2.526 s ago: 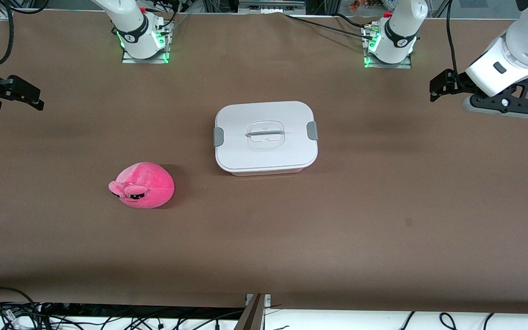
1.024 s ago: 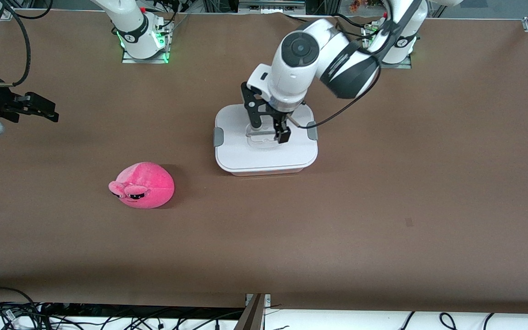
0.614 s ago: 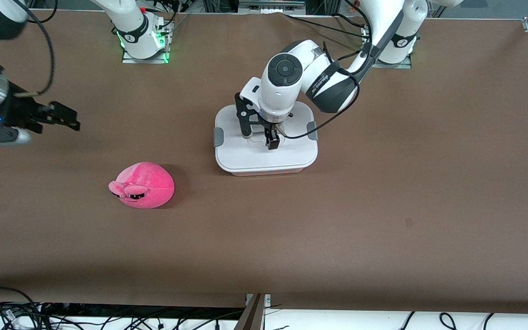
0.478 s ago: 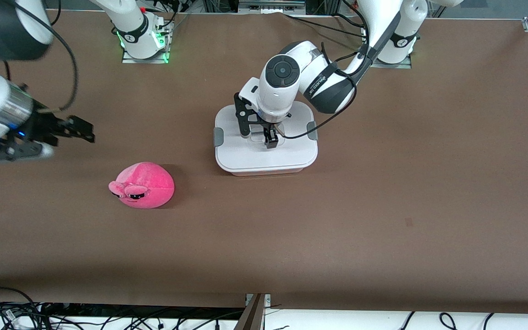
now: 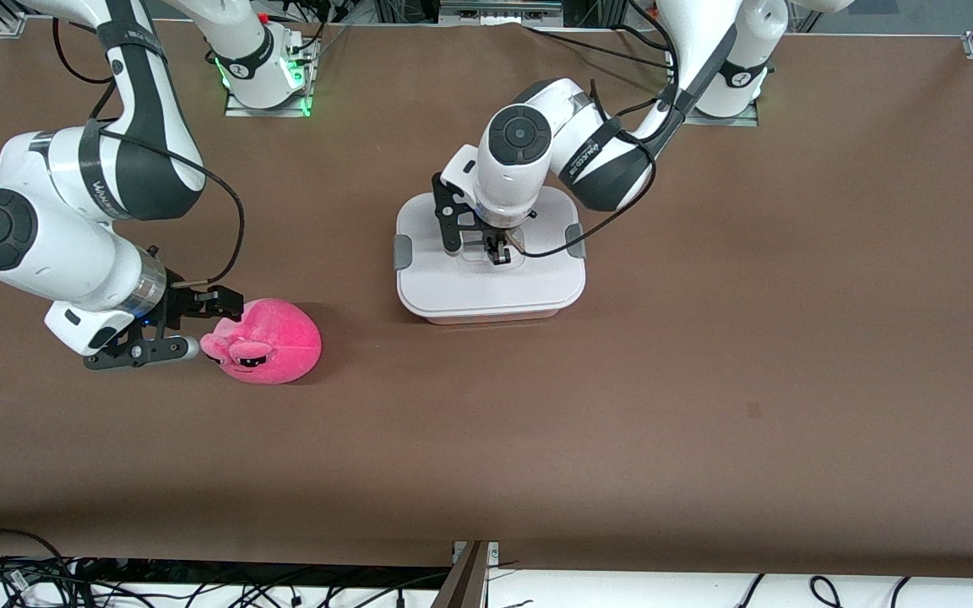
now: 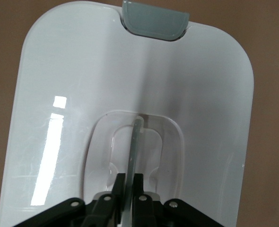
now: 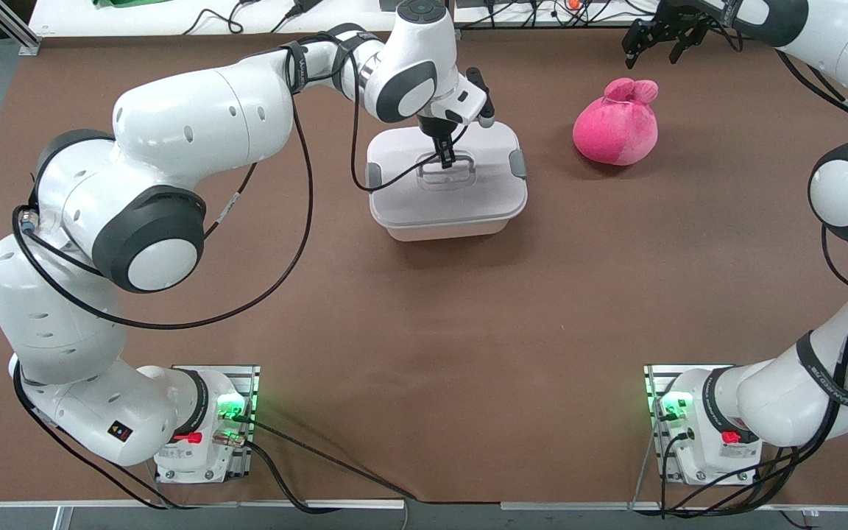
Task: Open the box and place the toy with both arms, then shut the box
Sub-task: 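Lift the lid with the left gripper while the right gripper reaches the toy, then carry the lid aside with the left gripper while the right gripper grasps the toy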
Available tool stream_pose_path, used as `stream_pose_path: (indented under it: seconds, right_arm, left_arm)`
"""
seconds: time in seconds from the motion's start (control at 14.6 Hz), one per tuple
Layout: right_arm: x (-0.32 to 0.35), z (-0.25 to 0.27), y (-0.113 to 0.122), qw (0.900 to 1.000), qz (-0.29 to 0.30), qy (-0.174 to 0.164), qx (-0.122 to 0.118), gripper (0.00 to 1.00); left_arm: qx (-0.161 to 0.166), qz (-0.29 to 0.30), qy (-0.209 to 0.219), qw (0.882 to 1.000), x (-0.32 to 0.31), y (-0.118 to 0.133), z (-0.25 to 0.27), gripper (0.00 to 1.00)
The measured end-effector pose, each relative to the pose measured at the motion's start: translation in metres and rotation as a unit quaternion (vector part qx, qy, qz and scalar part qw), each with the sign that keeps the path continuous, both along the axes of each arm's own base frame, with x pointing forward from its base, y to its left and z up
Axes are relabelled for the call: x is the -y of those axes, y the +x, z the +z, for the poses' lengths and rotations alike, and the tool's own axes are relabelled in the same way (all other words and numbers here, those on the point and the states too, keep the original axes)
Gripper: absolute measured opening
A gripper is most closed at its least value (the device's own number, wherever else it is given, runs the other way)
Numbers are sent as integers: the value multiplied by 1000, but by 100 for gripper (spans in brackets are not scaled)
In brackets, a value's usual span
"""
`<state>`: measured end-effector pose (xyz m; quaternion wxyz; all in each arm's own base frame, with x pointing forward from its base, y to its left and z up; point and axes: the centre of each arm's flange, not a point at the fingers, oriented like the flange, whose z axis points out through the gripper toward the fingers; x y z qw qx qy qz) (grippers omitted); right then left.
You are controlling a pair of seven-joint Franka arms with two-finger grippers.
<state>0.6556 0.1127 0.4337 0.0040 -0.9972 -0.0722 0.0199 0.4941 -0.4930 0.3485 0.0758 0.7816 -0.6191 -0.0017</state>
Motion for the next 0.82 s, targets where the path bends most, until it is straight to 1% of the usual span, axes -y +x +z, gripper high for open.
stream_pose_path:
  seconds: [0.14, 0.2, 0.34, 0.55, 0.68, 0.82]
  right_arm:
    - [1, -2, 0, 1000, -1, 0, -2, 100]
    - [2, -9, 0, 1000, -2, -1, -8, 100]
    - [4, -37, -1, 1000, -8, 2, -22, 100]
    - [9, -87, -4, 1000, -20, 8, -23, 100]
    - [12, -110, -7, 999, -24, 7, -19, 99]
    - [13, -126, -8, 1000, -26, 6, -15, 97]
  left_arm:
    - [-3, -5, 3, 1000, 0, -1, 6, 7]
    - [-5, -6, 6, 1000, -1, -1, 14, 7]
    - [-4, -10, 12, 1000, -4, -6, 40, 7]
    - [-7, -16, 28, 999, -16, -19, 93, 7]
    - [-19, -15, 50, 998, -31, -25, 124, 7]
    - [-44, -1, 78, 996, -61, -16, 142, 7]
